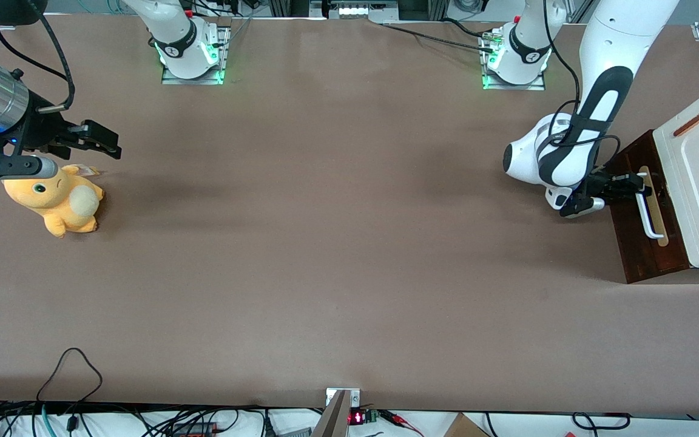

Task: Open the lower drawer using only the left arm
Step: 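Close the left gripper around the white bar handle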

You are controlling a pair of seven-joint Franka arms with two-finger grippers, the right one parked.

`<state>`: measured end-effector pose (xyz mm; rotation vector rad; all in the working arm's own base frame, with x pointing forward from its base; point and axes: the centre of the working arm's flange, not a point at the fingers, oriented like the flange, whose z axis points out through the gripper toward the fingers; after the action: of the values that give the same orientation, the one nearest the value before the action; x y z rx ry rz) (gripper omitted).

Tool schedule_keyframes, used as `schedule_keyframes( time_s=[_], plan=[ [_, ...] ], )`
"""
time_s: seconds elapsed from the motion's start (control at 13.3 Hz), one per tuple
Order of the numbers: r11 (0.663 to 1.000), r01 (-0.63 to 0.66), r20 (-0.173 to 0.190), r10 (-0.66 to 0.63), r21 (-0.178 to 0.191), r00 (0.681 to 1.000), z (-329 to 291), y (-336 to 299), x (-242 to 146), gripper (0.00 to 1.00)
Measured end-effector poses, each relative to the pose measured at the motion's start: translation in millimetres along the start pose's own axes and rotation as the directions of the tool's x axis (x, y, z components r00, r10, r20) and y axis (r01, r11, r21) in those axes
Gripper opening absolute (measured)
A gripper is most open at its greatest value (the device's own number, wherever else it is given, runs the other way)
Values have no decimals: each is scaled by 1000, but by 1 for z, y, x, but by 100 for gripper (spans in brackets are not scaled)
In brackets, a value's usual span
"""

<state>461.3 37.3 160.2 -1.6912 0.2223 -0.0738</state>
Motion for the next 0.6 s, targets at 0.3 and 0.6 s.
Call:
schedule_keyframes(
  time_s=[0.3, 0.6],
  plan=[
    [1000, 6, 0, -6, 9, 1000, 0, -2, 1, 31],
    [999, 27, 0, -27, 20, 1000, -1, -5, 2, 19]
  ],
)
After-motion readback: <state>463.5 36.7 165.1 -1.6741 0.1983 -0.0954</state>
